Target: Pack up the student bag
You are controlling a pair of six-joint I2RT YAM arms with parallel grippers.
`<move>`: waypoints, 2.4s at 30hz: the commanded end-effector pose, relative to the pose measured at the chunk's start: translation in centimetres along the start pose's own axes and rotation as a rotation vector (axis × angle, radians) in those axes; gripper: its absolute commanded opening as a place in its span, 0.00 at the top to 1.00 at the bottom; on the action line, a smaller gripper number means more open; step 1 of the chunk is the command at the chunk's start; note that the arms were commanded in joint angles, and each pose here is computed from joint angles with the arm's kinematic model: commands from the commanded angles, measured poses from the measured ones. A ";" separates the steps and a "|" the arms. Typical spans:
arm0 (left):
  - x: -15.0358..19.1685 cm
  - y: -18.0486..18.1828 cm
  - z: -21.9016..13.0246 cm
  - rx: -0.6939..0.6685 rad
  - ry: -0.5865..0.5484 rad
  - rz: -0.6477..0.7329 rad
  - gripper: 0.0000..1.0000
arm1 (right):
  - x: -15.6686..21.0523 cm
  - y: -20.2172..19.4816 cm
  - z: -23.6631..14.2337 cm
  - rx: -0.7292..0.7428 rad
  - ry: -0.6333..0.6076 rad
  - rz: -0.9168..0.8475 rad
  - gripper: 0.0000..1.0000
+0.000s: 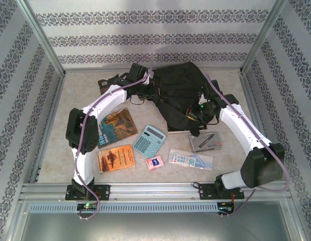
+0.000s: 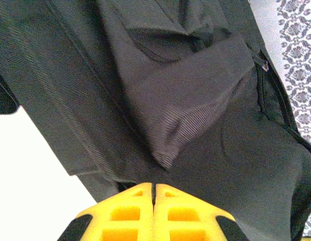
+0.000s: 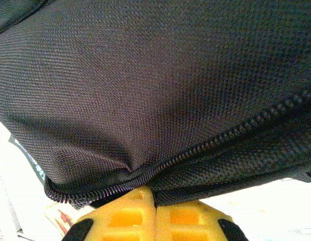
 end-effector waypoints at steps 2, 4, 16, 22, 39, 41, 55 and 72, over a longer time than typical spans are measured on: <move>-6.5 2.6 -2.4 -0.083 -0.199 -0.011 1.00 | 1.6 -2.2 -0.5 0.073 0.034 0.052 1.00; -6.9 2.5 -2.4 -0.088 -0.202 -0.007 1.00 | 1.4 -1.1 -0.3 0.031 0.022 0.056 1.00; -8.7 4.5 -3.6 -0.137 -0.213 -0.060 1.00 | 1.4 6.2 0.0 -0.184 0.007 -0.063 0.48; -8.3 4.8 -3.5 -0.118 -0.180 -0.081 0.90 | 1.6 5.2 -2.9 -0.079 -0.061 -0.199 0.25; -2.0 -0.1 -9.2 -0.116 -0.034 0.278 0.36 | 4.0 3.0 -3.7 -0.023 -0.056 -0.317 0.31; 1.2 -2.3 -9.1 -0.144 0.019 0.508 0.34 | 3.8 2.8 -4.2 -0.011 -0.082 -0.330 0.31; 8.8 -4.0 -7.8 -0.179 0.103 1.379 0.12 | 4.6 -0.1 -9.2 0.109 -0.224 -0.368 0.30; 5.8 -2.0 -1.9 -0.283 0.149 1.416 0.21 | 7.3 -1.5 -10.0 0.129 -0.244 -0.436 0.29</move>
Point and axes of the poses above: each hand's point on the last joint's axis, 136 mm out from that joint toward the fingers, its own z axis out along the fingers, its own y axis along the line the jaws close on, x = y × z, the point moved 1 cm from there along -z, back along the fingers, and after that the axes turned 6 degrees about -z, right-handed, at the moved point
